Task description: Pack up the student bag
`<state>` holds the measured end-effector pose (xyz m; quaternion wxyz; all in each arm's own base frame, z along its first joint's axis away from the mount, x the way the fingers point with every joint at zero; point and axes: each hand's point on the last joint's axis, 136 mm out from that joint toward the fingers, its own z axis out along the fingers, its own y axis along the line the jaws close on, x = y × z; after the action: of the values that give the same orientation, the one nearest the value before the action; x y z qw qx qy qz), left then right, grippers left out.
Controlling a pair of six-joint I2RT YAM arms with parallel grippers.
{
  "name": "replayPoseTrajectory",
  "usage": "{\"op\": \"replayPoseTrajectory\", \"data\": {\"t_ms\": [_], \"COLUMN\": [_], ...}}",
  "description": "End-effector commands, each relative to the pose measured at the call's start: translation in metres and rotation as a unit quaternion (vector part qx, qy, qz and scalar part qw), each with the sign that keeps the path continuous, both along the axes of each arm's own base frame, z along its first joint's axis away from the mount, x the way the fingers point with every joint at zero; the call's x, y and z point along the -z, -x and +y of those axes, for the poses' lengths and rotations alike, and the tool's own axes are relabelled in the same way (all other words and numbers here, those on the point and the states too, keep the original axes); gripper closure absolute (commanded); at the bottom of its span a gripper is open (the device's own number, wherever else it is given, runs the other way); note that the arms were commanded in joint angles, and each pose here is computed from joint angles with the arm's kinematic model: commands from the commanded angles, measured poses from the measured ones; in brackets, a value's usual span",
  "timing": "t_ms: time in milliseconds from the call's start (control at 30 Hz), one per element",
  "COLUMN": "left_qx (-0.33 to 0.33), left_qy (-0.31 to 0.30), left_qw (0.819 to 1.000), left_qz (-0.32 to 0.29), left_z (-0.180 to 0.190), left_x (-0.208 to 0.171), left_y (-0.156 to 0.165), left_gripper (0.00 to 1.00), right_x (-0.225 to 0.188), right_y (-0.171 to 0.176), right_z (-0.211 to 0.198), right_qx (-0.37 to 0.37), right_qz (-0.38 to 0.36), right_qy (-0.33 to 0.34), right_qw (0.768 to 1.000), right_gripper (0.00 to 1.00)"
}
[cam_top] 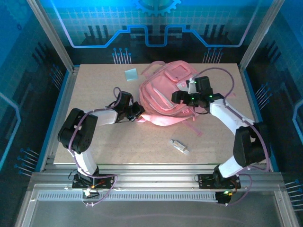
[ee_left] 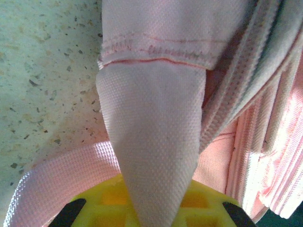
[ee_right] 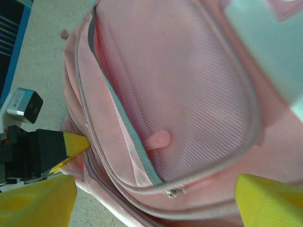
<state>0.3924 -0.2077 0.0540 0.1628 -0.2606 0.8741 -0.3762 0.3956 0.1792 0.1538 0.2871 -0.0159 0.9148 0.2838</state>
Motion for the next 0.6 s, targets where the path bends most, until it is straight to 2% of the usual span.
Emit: {"op": "replayPoseTrajectory", "data": {"t_ms": [0, 267, 400, 567], "left_qx": [0.017, 0.023, 0.022, 0.027], "left_qy": [0.033, 0.039, 0.043, 0.039], "left_qw": [0.999, 0.999, 0.998, 0.998], "left_qz": [-0.023, -0.030, -0.030, -0.028], "left_z": [-0.015, -0.021, -0.023, -0.025], "left_x": [-0.025, -0.033, -0.033, -0.029], "left_y": [0.006, 0.012, 0.013, 0.013], "left_gripper": [1.00, 1.00, 1.00, 1.00], "right_x": [0.009, 0.046, 0.044, 0.021], "right_y": [-0.009, -0.017, -0.005, 0.007], "right_z": [0.018, 0.031, 0.041, 0.015], "right_qx": [-0.034, -0.029, -0.031, 0.016], "right_qz": [-0.004, 0.039, 0.040, 0.000], "right_qy": [0.012, 0.015, 0.026, 0.077], "right_qw": [0.999, 0.999, 0.998, 0.997], "right_gripper": [0.12, 0.08, 0.07, 0.07]}}
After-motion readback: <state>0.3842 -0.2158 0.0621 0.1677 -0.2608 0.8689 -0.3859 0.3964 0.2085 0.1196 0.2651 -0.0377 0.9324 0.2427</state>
